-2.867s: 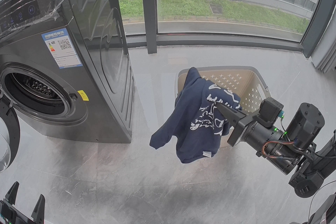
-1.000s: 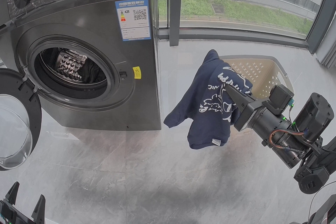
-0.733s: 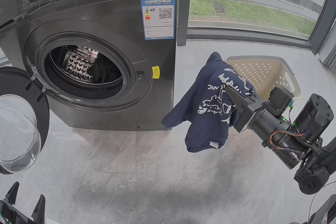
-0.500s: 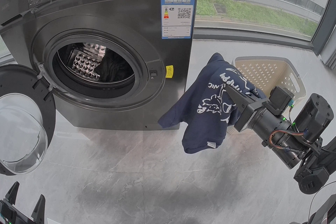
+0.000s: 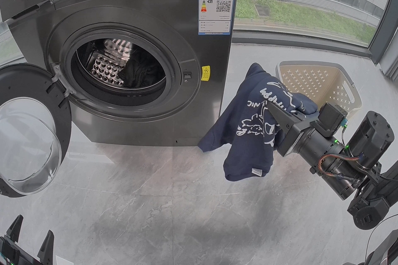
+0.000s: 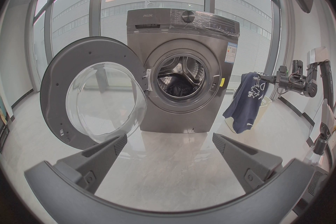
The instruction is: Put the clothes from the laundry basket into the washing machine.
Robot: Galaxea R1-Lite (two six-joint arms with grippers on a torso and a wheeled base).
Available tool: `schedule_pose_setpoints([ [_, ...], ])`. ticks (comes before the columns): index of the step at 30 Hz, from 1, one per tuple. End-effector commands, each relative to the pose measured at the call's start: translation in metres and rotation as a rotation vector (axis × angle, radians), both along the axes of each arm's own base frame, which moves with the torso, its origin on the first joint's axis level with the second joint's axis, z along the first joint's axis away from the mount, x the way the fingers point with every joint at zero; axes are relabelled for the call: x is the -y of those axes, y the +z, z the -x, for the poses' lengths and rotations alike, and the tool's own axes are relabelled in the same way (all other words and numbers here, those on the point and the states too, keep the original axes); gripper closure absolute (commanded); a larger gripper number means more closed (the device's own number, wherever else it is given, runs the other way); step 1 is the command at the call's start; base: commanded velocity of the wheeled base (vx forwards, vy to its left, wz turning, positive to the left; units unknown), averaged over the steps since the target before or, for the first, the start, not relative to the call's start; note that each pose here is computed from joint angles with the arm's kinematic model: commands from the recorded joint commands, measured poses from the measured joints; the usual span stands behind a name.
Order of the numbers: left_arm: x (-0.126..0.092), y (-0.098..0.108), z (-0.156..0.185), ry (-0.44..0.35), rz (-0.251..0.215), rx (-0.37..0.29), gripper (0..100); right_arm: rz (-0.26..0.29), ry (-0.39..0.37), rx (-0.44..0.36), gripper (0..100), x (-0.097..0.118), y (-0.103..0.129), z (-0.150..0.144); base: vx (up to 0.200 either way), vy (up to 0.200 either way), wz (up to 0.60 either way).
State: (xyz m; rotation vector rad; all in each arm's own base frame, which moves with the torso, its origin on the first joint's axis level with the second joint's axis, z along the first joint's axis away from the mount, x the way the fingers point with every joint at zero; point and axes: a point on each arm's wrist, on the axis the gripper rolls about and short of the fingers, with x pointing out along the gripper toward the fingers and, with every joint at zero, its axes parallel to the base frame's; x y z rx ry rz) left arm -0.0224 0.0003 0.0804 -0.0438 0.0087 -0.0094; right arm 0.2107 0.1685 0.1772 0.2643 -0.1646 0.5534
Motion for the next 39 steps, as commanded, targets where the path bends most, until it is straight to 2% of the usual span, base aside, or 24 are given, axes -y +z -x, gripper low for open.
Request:
schedule_pose_setpoints([
  [1, 0.0000, -0.0044, -0.0013, 0.000, 0.000, -0.018, 0, 0.002, 0.000, -0.003, 100, -0.0008, -0.0010, -0.0008, 0.000, 0.200, 0.00],
  [29, 0.0000, -0.0040, -0.0012, 0.000, 0.000, -0.016, 0, 0.001, -0.001, -0.001, 100, -0.0003, -0.0006, -0.0008, 0.000, 0.200, 0.00],
  [39, 0.0000, -0.0040, -0.0012, 0.000, 0.000, -0.016, 0, 0.001, -0.001, -0.003, 100, -0.0005, -0.0010, -0.0011, 0.000, 0.000, 0.00],
])
